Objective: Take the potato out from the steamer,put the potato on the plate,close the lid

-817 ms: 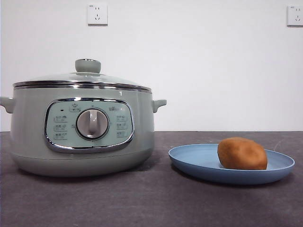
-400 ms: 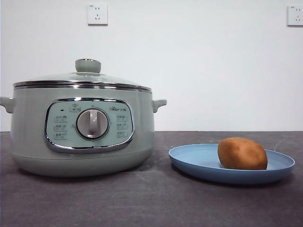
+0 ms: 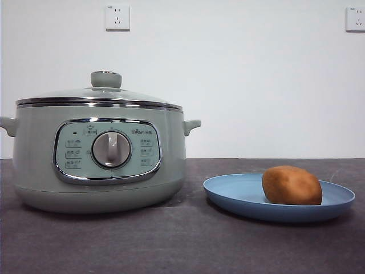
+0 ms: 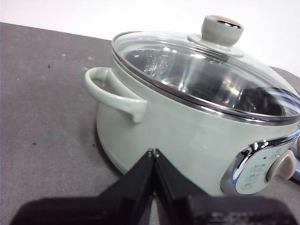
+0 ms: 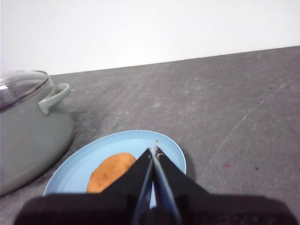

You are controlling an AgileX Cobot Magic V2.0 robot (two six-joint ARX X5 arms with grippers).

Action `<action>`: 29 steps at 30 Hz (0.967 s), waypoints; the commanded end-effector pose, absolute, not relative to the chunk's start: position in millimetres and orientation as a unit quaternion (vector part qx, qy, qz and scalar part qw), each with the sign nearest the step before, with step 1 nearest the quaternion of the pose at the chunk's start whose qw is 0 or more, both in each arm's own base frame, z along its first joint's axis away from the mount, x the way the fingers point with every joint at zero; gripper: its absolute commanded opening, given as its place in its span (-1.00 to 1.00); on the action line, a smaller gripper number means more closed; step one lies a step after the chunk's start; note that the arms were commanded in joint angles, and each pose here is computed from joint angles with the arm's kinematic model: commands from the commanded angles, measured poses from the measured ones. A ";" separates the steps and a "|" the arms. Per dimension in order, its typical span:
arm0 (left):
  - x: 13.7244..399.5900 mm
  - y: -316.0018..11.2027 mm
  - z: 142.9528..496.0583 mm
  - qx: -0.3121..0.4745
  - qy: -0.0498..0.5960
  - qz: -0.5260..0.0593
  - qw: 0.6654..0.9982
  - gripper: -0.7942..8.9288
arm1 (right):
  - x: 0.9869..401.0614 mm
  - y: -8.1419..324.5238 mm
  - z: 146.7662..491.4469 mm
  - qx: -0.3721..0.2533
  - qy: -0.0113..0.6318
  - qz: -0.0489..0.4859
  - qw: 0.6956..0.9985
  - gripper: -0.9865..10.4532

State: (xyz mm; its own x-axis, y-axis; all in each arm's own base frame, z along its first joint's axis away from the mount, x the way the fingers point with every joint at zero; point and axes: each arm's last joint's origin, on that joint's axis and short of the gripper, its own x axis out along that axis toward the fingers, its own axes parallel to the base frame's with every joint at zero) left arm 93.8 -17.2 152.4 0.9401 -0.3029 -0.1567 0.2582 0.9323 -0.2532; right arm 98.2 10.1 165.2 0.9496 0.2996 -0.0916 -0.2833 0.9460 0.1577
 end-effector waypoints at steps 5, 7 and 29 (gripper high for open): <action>94.5 -17.0 148.3 -0.118 0.101 -0.142 0.978 -0.84 | 96.5 8.9 151.3 0.091 0.083 0.124 0.984 -0.83; 94.5 -17.0 148.3 -0.118 0.100 -0.142 0.978 -0.84 | 95.2 8.4 149.4 0.093 0.091 0.115 0.985 -0.83; 94.5 -17.0 148.3 -0.118 0.100 -0.142 0.978 -0.84 | 95.4 8.5 149.5 0.093 0.092 0.116 0.985 -0.83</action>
State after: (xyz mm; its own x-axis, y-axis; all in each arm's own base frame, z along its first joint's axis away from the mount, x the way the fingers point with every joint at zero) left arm 93.8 -17.2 152.4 0.9400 -0.3033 -0.1563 0.2586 0.9322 -0.2532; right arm 95.1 8.5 154.3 0.9590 0.2486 -0.1364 -0.2207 0.9565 0.1910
